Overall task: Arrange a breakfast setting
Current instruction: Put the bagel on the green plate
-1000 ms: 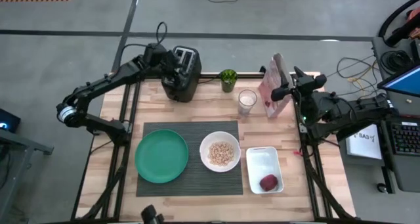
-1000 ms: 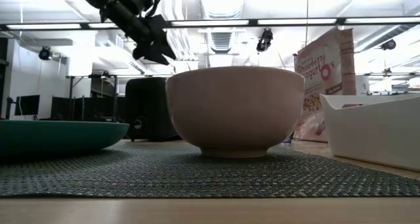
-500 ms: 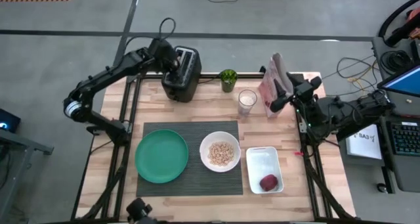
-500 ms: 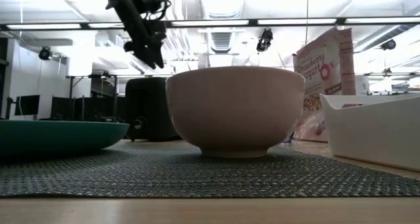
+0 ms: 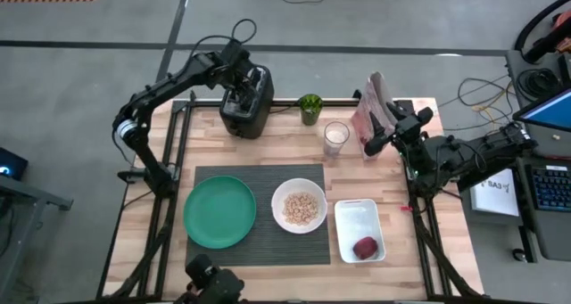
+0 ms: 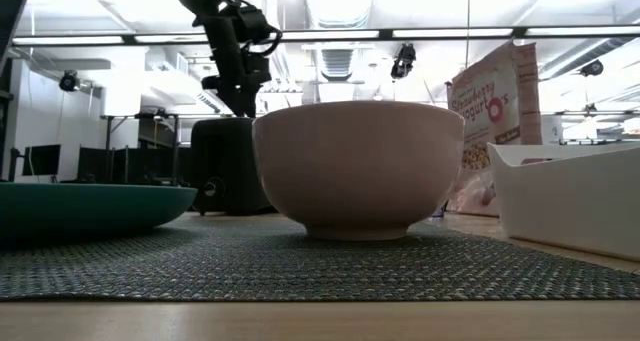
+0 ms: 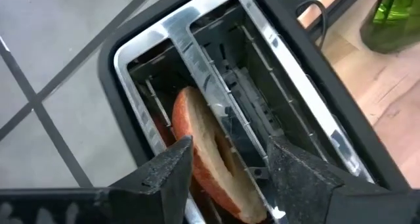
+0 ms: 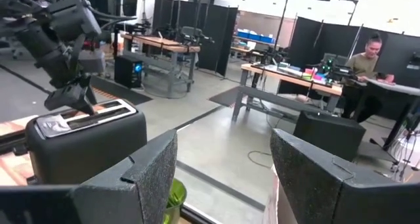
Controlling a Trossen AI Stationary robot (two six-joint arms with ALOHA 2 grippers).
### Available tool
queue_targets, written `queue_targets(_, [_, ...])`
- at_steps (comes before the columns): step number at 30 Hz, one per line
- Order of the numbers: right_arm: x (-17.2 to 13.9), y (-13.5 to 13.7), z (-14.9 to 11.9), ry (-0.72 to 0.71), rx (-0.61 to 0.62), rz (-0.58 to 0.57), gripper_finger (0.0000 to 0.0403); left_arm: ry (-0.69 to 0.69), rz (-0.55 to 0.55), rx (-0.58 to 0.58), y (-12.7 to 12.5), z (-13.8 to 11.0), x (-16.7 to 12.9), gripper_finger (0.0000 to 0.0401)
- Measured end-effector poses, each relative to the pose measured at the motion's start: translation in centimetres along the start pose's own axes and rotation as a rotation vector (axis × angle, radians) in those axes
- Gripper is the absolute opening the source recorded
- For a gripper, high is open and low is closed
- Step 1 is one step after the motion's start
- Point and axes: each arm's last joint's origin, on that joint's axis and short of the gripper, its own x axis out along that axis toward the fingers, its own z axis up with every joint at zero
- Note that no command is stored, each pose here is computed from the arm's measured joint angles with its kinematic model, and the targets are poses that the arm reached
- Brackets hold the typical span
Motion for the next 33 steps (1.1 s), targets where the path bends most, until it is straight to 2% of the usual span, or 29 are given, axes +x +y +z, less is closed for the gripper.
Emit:
queue_targets(15, [0.2, 1.2, -1.4, 0.023, -0.073, -0.004, 0.0235, 0.003, 0.050, -0.022, 0.1, -0.1, 0.2, 0.0111])
queue_targets(24, [0.4, 1.8, -1.6, 0.027, -0.102, -0.005, 0.0235, 0.008, 0.057, -0.043, -0.1, -0.3, 1.1, 0.0010])
queue_targets(33, [0.4, 1.7, -1.6, 0.027, -0.108, -0.004, 0.0235, -0.046, 0.057, -0.061, 0.0, 0.0, 0.3, 0.0000])
